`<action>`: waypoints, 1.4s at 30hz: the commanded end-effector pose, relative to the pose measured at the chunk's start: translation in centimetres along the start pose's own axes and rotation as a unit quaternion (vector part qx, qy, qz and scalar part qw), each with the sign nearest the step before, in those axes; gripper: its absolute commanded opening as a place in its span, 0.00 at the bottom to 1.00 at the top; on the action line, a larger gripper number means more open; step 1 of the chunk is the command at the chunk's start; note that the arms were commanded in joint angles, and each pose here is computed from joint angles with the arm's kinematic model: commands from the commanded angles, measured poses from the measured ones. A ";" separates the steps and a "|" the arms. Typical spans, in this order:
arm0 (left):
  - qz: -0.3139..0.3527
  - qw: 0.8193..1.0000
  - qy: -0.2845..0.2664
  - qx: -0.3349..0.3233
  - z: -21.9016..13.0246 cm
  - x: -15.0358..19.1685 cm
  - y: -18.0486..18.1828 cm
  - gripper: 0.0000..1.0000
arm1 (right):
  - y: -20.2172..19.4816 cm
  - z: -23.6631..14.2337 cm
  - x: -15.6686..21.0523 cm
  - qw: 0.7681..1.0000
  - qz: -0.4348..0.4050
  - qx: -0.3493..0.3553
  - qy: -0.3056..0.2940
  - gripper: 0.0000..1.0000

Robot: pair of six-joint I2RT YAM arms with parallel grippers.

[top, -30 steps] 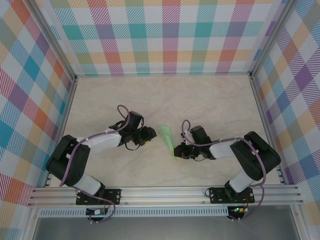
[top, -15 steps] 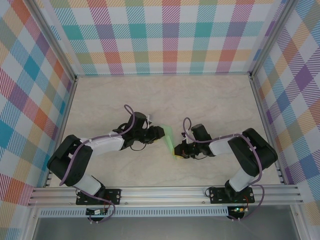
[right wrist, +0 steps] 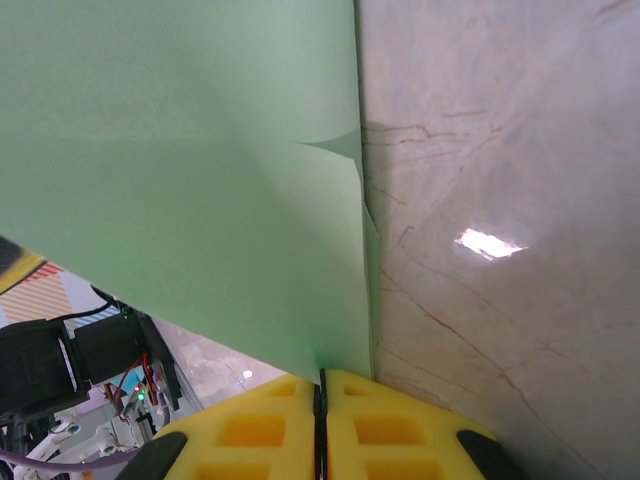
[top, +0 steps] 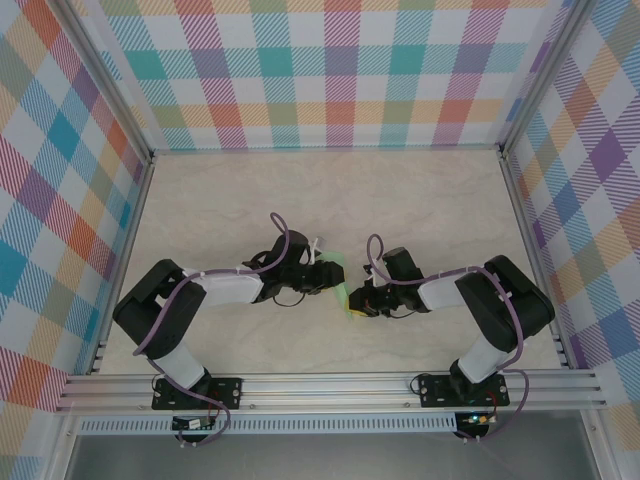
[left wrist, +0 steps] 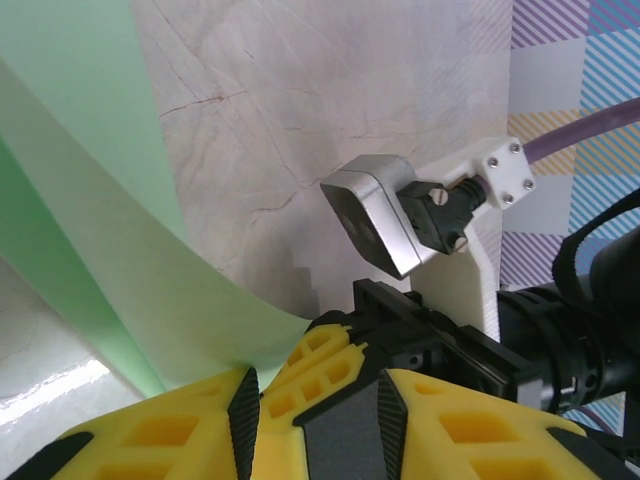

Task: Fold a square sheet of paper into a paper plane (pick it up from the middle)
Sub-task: Fold the wing for the fifth time at the center of the table.

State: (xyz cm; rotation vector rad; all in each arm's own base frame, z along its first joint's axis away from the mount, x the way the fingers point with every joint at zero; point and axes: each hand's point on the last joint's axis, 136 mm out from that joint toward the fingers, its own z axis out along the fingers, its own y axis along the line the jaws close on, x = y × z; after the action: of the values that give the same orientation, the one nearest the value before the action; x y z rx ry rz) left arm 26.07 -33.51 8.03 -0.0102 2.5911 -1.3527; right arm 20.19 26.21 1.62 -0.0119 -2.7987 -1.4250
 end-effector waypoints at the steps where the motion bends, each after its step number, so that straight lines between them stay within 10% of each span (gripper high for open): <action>1: 0.030 0.999 -0.003 0.022 0.7 -0.8 -1.7 0.39 | -3.0 0.3 0.5 0.998 0.040 0.051 0.001 0.10; 42: 0.035 0.999 0.013 -0.018 2.6 -1.1 0.4 0.39 | 2.5 0.2 -3.5 0.999 0.005 0.005 -0.032 0.29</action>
State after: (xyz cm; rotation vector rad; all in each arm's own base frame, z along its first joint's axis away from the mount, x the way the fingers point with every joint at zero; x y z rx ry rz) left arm 27.99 -34.68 6.25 0.0281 2.6074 -1.2884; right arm 22.81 26.89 2.50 -0.0949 -2.8506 -1.3705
